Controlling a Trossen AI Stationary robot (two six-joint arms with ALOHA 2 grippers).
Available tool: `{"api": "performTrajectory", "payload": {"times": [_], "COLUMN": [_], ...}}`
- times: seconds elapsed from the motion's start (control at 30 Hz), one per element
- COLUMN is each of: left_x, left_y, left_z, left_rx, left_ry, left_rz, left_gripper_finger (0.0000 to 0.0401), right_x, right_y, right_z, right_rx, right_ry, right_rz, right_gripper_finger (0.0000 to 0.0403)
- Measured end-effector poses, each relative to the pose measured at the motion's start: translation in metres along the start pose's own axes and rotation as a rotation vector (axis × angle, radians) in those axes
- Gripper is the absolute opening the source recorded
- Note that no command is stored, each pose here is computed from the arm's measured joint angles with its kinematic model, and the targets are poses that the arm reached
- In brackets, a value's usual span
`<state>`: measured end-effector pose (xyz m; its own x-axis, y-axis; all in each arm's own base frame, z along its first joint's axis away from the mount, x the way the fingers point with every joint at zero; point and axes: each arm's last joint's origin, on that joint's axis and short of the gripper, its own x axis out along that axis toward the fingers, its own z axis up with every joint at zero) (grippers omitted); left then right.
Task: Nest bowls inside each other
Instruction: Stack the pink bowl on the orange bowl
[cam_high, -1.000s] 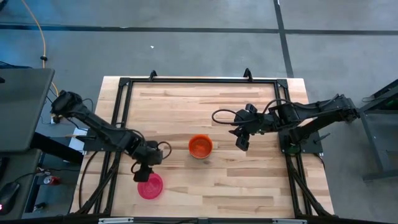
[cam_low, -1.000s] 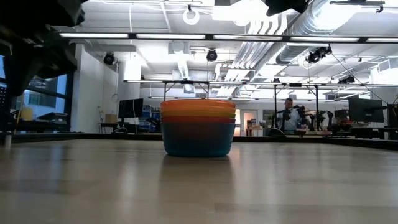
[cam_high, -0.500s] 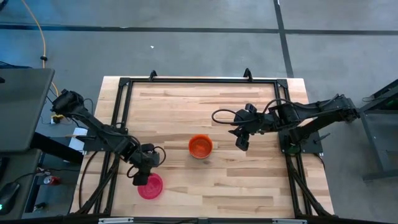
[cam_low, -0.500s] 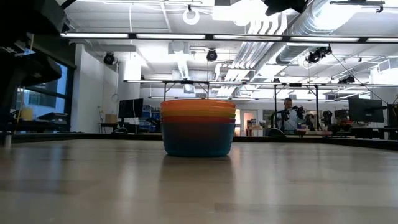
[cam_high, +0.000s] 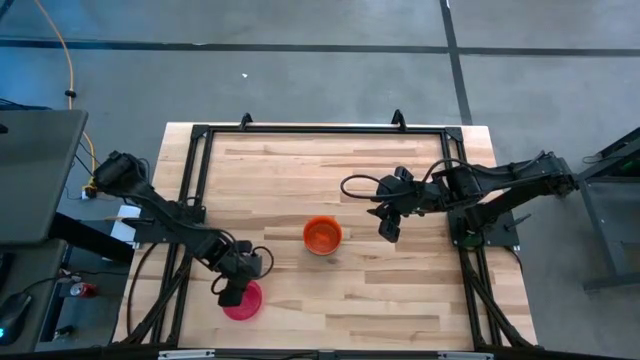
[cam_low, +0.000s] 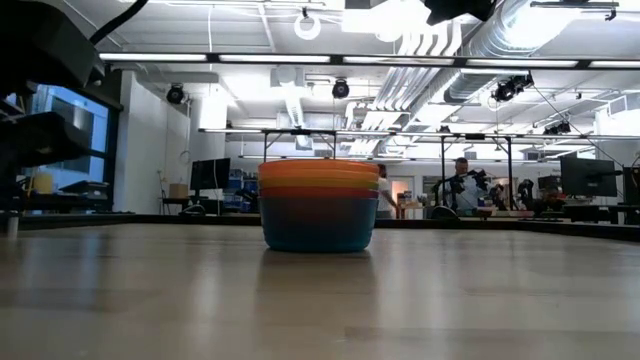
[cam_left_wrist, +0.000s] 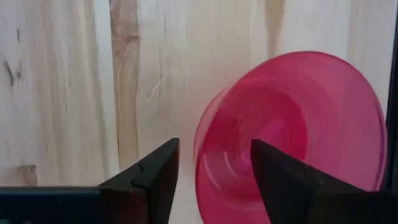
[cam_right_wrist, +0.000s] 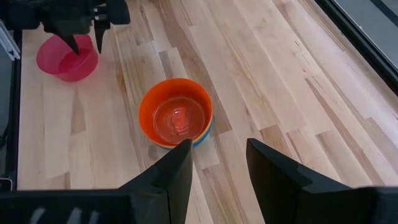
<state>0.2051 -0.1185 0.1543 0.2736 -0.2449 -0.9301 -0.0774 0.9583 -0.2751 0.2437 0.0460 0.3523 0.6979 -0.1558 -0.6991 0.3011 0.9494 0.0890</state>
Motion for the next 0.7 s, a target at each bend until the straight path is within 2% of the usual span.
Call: {"api": "performTrajectory", "payload": {"times": [0.33,0.7], "left_x": [0.0001,-0.0002], "left_y": [-0.0008,0.0043], "left_z": [0.0010,-0.0011], "left_rx": [-0.033,-0.073], "left_ry": [-0.010,0.025], "left_rz": [-0.008,0.026], "left_gripper_finger": [0.0112,0.0110], "right_x": [0.0000,0.0000], "right_y": [0.0002,0.0002], "right_z": [0.0004,0.0005], "right_rx": [0.001,0.005], "right_ry": [-0.004,-0.005], "right_rz": [0.002,0.002], "right_gripper_finger": [0.0144,0.0144]}}
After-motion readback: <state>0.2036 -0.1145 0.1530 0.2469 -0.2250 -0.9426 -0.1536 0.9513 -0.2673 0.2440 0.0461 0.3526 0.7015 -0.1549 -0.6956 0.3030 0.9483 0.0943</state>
